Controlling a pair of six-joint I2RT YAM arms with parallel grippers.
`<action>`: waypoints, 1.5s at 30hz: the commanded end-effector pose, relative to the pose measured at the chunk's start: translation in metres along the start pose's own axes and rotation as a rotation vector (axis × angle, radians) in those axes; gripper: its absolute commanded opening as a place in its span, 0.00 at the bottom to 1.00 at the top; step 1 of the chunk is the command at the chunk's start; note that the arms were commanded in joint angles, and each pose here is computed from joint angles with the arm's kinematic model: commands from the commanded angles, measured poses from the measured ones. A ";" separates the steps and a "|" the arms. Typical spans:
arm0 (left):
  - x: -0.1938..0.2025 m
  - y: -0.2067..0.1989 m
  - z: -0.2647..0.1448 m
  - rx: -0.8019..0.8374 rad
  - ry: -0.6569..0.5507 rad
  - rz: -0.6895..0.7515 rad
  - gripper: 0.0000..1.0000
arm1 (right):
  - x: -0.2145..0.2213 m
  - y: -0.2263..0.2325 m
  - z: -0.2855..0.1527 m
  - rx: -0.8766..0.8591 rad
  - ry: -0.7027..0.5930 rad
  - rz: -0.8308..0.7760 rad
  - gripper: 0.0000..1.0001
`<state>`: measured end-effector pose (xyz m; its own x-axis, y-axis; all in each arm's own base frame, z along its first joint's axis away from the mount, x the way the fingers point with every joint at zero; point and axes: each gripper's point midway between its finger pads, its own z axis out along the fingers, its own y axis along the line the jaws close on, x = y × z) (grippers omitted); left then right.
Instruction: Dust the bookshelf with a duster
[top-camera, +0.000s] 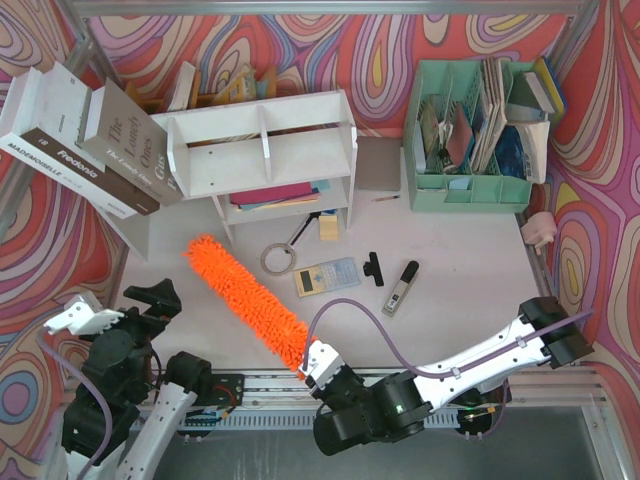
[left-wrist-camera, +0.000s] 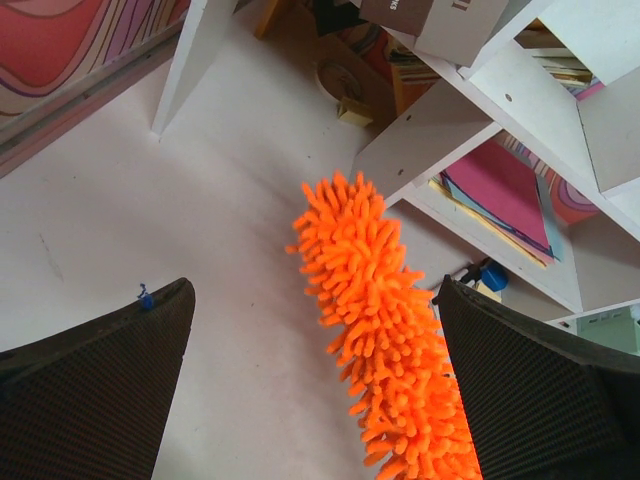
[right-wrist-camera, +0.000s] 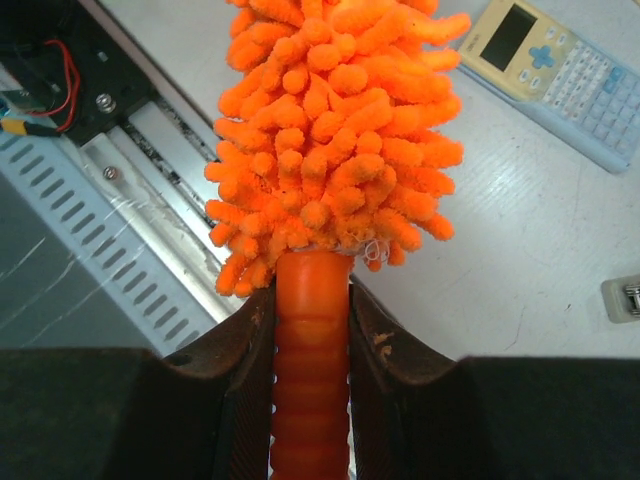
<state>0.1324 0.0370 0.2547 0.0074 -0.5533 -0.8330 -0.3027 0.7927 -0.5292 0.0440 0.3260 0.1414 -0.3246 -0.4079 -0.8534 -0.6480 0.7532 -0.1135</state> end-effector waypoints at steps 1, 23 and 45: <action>-0.005 0.003 -0.003 -0.004 -0.021 -0.013 0.98 | -0.004 0.007 -0.004 -0.008 -0.029 0.042 0.00; -0.009 0.007 -0.007 -0.018 -0.024 -0.013 0.98 | -0.079 0.008 0.068 0.238 -0.084 0.192 0.00; -0.008 0.004 -0.008 -0.001 -0.015 -0.009 0.99 | -0.087 0.027 0.147 0.305 0.142 0.179 0.00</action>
<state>0.1265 0.0426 0.2587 0.0211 -0.5552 -0.8314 -0.3170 0.7850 -0.5323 0.1520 0.4670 0.1575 -0.4693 -0.2781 -0.8381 -0.3585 0.9274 -0.1070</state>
